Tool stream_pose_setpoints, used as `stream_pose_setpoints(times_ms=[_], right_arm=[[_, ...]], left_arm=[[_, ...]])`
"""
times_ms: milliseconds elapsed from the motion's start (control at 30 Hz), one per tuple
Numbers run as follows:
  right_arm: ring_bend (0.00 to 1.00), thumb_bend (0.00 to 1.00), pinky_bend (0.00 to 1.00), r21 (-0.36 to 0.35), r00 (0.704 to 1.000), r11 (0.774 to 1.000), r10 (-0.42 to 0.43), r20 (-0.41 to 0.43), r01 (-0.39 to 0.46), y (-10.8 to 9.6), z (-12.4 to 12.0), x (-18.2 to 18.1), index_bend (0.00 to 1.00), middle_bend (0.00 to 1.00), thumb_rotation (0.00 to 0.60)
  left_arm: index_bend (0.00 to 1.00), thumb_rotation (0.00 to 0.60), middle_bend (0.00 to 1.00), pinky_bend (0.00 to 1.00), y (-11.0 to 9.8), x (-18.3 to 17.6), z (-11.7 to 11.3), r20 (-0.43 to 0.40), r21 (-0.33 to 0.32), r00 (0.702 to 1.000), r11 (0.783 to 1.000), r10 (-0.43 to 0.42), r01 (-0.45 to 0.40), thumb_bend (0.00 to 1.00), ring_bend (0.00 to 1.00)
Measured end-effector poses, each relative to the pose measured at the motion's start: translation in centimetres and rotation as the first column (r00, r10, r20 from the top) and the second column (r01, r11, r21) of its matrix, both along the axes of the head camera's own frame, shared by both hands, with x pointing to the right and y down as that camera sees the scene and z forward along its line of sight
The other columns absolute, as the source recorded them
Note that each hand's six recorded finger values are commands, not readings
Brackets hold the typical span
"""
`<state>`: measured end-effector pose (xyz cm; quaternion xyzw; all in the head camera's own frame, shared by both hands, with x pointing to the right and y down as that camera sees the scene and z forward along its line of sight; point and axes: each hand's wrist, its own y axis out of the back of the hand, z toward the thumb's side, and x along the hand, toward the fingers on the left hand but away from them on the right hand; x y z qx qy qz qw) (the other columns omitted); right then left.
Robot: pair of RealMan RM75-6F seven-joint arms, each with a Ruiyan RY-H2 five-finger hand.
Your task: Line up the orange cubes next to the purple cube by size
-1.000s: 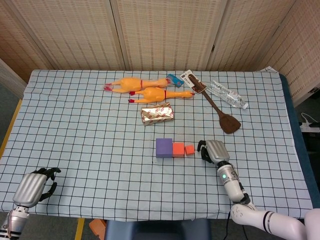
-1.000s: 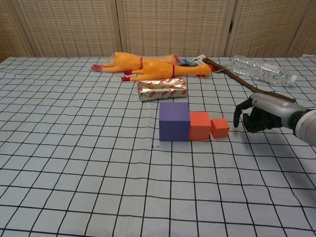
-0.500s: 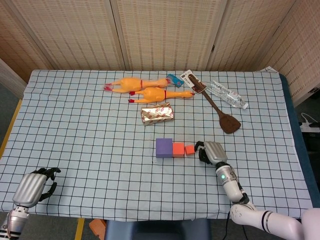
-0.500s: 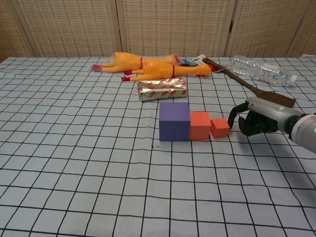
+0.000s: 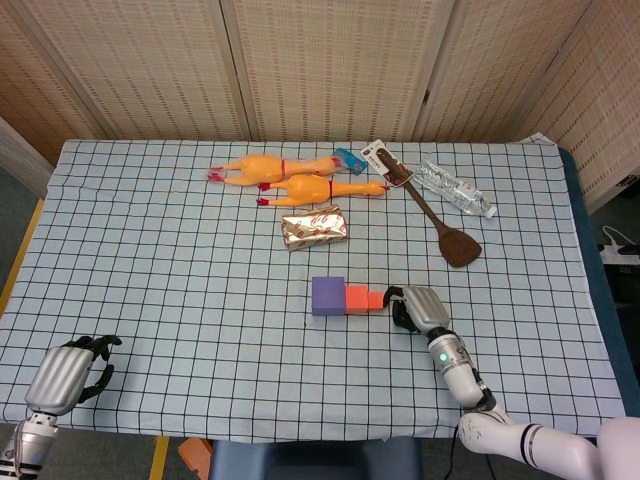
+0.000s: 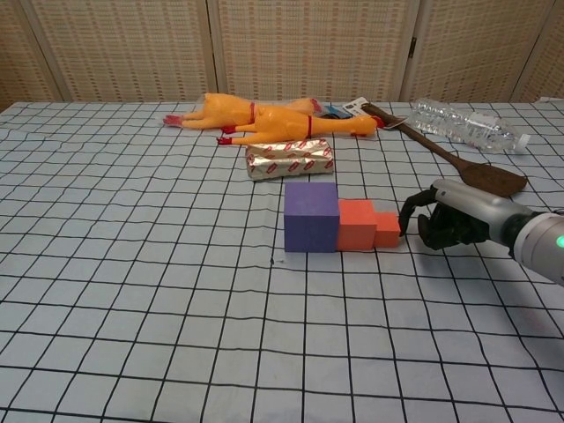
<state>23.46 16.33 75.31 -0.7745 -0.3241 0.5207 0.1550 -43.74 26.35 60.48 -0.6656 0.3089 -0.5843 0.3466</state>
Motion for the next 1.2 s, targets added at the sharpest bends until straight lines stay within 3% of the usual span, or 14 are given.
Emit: stream_pose_setpoints(times_ms=[533, 600, 667, 767, 900, 1033, 1200], right_arm=[[0.98, 0.75, 0.96, 0.028, 1.0, 0.999, -0.016, 0.013, 0.016, 0.1, -0.2, -0.1, 0.42, 1.0, 0.6], [0.98, 0.67, 0.96, 0.062, 0.999, 0.997, -0.037, -0.012, 0.037, -0.2, -0.7, 0.5, 0.4, 1.0, 0.6], [0.97, 0.52, 0.96, 0.101, 0.997, 0.993, -0.057, -0.052, 0.062, -0.6, -1.3, 1.2, 0.4, 1.0, 0.6], [0.9, 0.36, 0.91, 0.205, 0.984, 0.972, -0.082, -0.157, 0.114, -1.4, -3.1, 2.7, 0.4, 0.99, 0.6], [0.75, 0.25, 0.85, 0.404, 0.953, 0.901, -0.034, -0.3, 0.16, -2.3, -7.6, 5.8, 0.41, 0.82, 0.6], [0.59, 0.22, 0.85, 0.527, 0.936, 0.836, 0.05, -0.35, 0.152, -1.6, -12.4, 10.2, 0.39, 0.68, 0.6], [0.37, 0.17, 0.77, 0.52, 0.911, 0.839, 0.077, -0.406, 0.161, 0.7, -15.0, 14.3, 0.37, 0.54, 0.6]], left_arm=[[0.36, 0.6, 0.5, 0.55, 0.0, 0.0, 0.0, 0.001, -0.001, 1.0, 1.0, 0.001, -0.001, 0.45, 0.4], [0.36, 0.6, 0.5, 0.55, 0.0, -0.1, -0.1, 0.0, 0.001, 1.0, 1.0, -0.001, 0.001, 0.45, 0.4], [0.36, 0.6, 0.5, 0.55, 0.0, -0.2, -0.1, 0.001, 0.004, 1.0, 1.0, -0.003, 0.003, 0.45, 0.4], [0.36, 0.6, 0.5, 0.55, -0.1, -0.3, -0.3, 0.002, 0.011, 1.0, 1.0, -0.007, 0.007, 0.45, 0.4], [0.36, 0.6, 0.5, 0.55, -0.1, -0.4, -0.4, 0.006, 0.014, 1.0, 1.0, -0.011, 0.011, 0.45, 0.4], [0.36, 0.6, 0.5, 0.55, -0.1, -0.4, -0.4, 0.018, 0.011, 1.0, 1.0, -0.006, 0.006, 0.45, 0.4], [0.36, 0.6, 0.5, 0.55, -0.1, -0.2, -0.6, 0.023, 0.016, 1.0, 1.0, -0.005, 0.005, 0.45, 0.4]])
